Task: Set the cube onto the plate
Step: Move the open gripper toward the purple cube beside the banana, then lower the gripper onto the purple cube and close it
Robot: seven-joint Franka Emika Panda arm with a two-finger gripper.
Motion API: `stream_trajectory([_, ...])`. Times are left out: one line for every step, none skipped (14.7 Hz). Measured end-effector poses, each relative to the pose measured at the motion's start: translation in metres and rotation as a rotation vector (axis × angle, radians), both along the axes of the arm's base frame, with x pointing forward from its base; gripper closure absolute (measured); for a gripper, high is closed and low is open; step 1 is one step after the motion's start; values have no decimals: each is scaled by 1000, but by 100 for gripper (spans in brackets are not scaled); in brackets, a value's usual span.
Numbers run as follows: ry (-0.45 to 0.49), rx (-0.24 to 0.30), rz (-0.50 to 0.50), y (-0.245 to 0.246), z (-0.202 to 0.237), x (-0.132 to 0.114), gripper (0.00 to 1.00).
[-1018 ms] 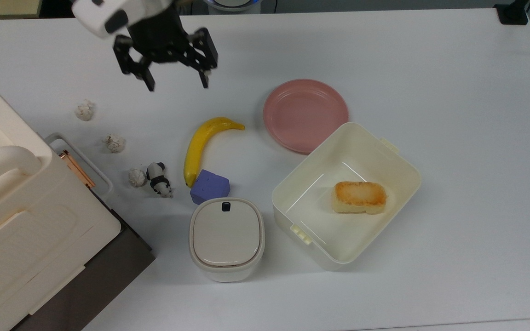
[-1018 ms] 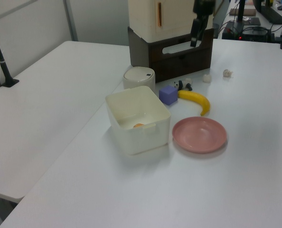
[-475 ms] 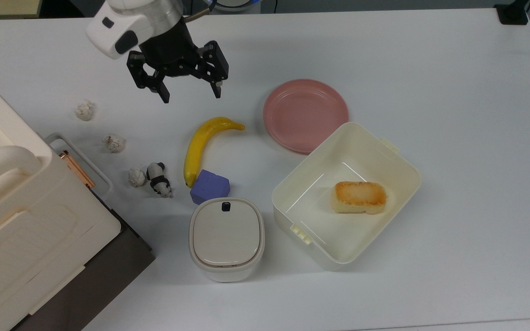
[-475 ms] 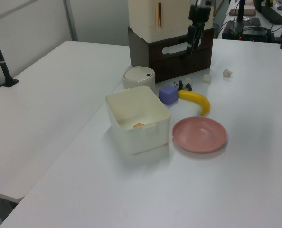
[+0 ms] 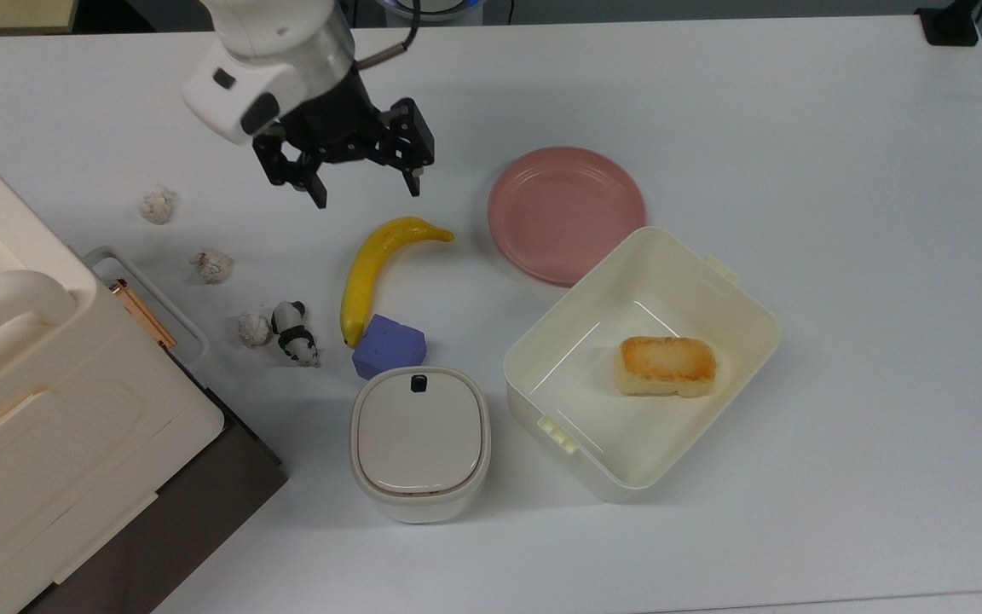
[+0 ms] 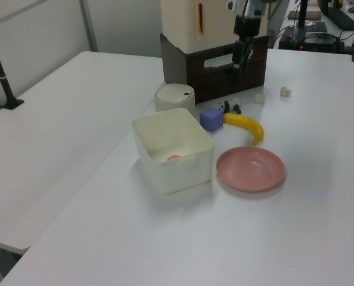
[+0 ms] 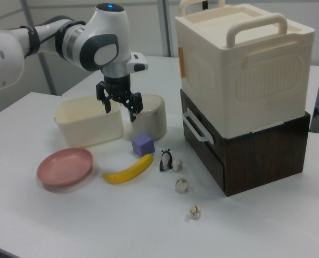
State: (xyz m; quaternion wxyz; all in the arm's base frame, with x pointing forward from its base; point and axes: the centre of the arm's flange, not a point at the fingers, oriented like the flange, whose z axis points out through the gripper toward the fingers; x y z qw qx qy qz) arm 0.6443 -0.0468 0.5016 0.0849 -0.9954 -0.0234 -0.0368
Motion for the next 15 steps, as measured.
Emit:
stream_trajectory([4,-7,9,2,-6,3,0])
stream_trajectory([-8,-16,12,3,-12,7,0])
stream_trajectory([-28,-25,11,3,-17,12,0])
stream_trajectory([-48,-33,8,2,-22,17,0])
stream_trajectory([-61,-38,3,0,-26,21,0])
stream_trajectory([-67,-42,-1,-2,-29,23,0])
stream_trajectory([-68,-45,-3,-3,-33,25,0])
stream_trajectory([-67,-52,-3,-5,-37,26,0])
stream_trajectory([-61,-67,2,-6,-41,27,0])
stream_trajectory([-53,-80,7,-7,-46,28,0])
stream_trajectory([-49,-89,10,-7,-51,29,0])
stream_trajectory([-49,-94,11,-7,-57,32,0])
stream_trajectory([-44,-98,12,-7,-63,34,0])
stream_trajectory([-36,-99,15,-6,-72,37,0])
stream_trajectory([-29,-101,21,-2,-81,39,0])
